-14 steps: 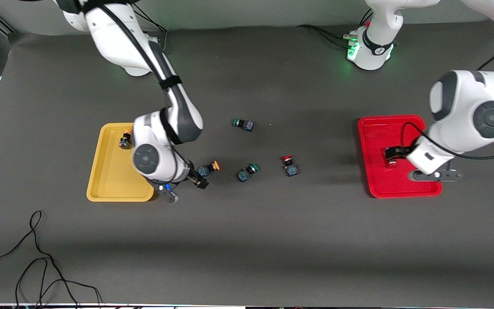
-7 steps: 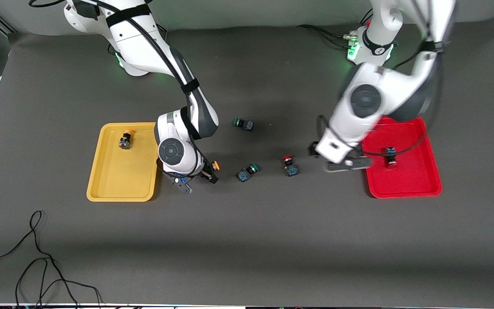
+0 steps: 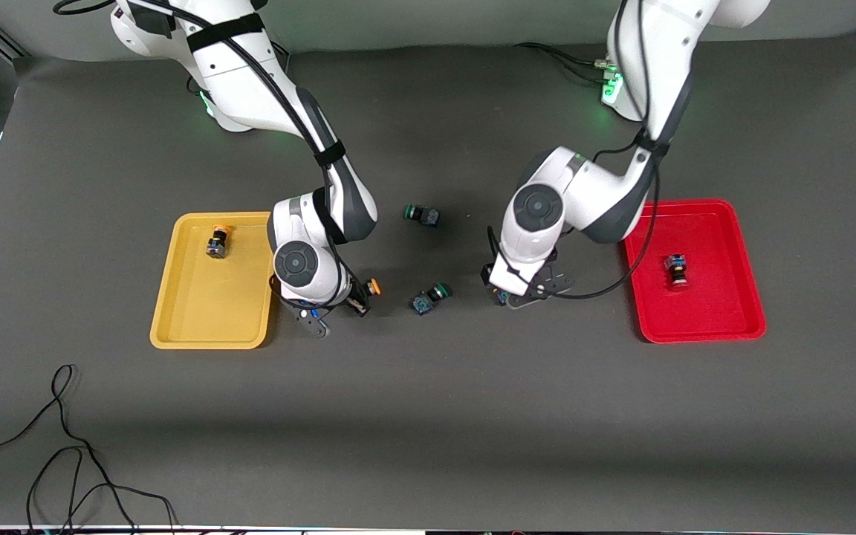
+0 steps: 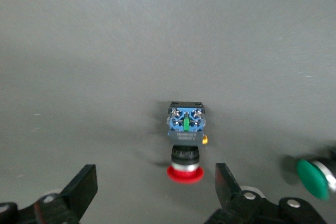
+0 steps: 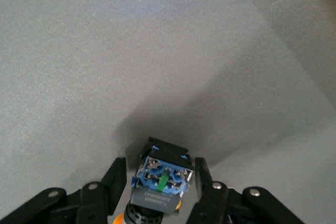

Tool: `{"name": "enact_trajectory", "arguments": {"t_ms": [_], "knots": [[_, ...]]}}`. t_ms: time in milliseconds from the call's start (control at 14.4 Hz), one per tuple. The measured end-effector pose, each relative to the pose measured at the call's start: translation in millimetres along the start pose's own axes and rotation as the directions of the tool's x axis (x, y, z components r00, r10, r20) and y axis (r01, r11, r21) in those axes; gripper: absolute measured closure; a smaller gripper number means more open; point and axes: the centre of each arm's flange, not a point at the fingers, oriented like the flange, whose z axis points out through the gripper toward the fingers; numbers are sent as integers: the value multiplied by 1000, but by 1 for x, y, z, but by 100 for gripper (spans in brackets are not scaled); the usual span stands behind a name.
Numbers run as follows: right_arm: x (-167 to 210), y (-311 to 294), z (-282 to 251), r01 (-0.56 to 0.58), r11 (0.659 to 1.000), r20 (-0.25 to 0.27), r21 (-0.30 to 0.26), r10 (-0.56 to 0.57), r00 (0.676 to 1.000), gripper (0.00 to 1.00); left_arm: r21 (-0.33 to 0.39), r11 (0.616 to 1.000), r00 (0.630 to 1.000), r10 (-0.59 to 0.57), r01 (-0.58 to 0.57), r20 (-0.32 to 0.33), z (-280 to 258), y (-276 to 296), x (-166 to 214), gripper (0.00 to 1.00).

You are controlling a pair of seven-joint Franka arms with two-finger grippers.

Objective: Place red and yellow buttons in trays
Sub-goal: 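Grip the second orange and red buttons with the right and left grippers, then lower the buttons into the yellow and red trays with both grippers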

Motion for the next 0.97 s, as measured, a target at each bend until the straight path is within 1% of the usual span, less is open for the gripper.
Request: {"name": "enact_trajectory", "arguments": {"t_ms": [139,347,416,486,555,694,763,902,971], "knots": [[0,0,-1,0,1000,0,1,0,1000,55,-5,1000,1000,1,-1,3,25,6,-3,0],[2,0,-8,11,1000,7,-2,-11,1000,56,-17,1000,1000,11,-11,2,39,13,-9,0],[7,2,-18,25,1000,17,-12,-25,1000,56,-18,1000,1000,15,-15,5,41,16,-12,7],[19,8,-33,46,999,29,-25,-45,999,56,-18,1000,1000,19,-19,7,42,17,-15,17],[38,19,-53,84,996,46,-44,-82,996,56,-18,1000,1000,21,-21,8,42,19,-17,31],[90,55,-96,172,983,85,-69,-166,982,56,-18,1000,1000,22,-22,8,42,19,-17,52],[117,76,-114,217,974,99,-69,-210,973,56,-19,1000,1000,21,-21,7,42,19,-17,59],[158,110,-126,277,959,111,-63,-269,957,56,-21,1000,1000,19,-19,5,40,20,-15,59],[169,122,-120,290,955,120,-67,-281,952,56,-25,1000,1000,17,-17,2,34,21,-12,59]]}}
